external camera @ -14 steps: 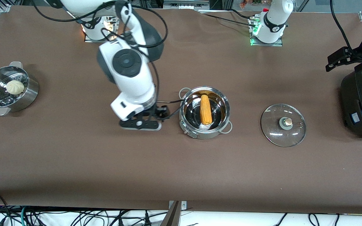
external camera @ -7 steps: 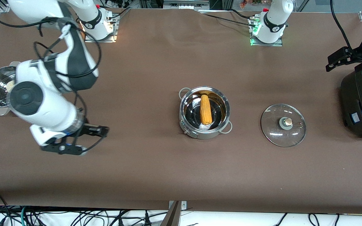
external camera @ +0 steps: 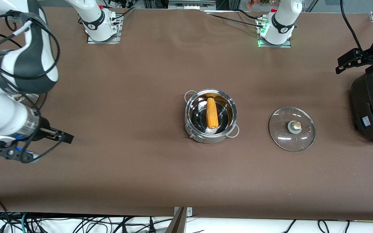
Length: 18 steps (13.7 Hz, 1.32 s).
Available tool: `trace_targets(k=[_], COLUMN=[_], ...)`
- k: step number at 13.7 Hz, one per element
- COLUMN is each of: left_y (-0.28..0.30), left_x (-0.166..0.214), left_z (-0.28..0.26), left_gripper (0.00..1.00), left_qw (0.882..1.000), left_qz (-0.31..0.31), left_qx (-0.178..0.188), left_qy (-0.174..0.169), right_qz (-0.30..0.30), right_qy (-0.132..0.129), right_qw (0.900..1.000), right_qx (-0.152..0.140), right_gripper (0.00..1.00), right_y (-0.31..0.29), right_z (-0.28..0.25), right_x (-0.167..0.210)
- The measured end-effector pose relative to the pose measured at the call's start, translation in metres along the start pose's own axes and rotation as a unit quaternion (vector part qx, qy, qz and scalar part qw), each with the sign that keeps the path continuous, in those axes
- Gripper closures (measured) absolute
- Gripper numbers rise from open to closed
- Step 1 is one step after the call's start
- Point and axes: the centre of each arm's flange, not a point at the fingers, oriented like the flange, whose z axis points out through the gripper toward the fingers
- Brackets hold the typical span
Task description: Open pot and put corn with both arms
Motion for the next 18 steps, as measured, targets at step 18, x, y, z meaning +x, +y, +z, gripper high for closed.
trace_targets(k=[18], left_y=[0.0], left_x=[0.0], left_z=[0.001], left_gripper=[0.0], left_qw=[1.0], left_qz=[0.0], left_qx=[0.0], left_qy=[-0.002], right_qz=[-0.022], right_qy=[-0.04], right_qw=[0.999], right_qx=[0.026], right_gripper=[0.0], right_y=[0.134], right_z=[-0.033], right_x=[-0.099])
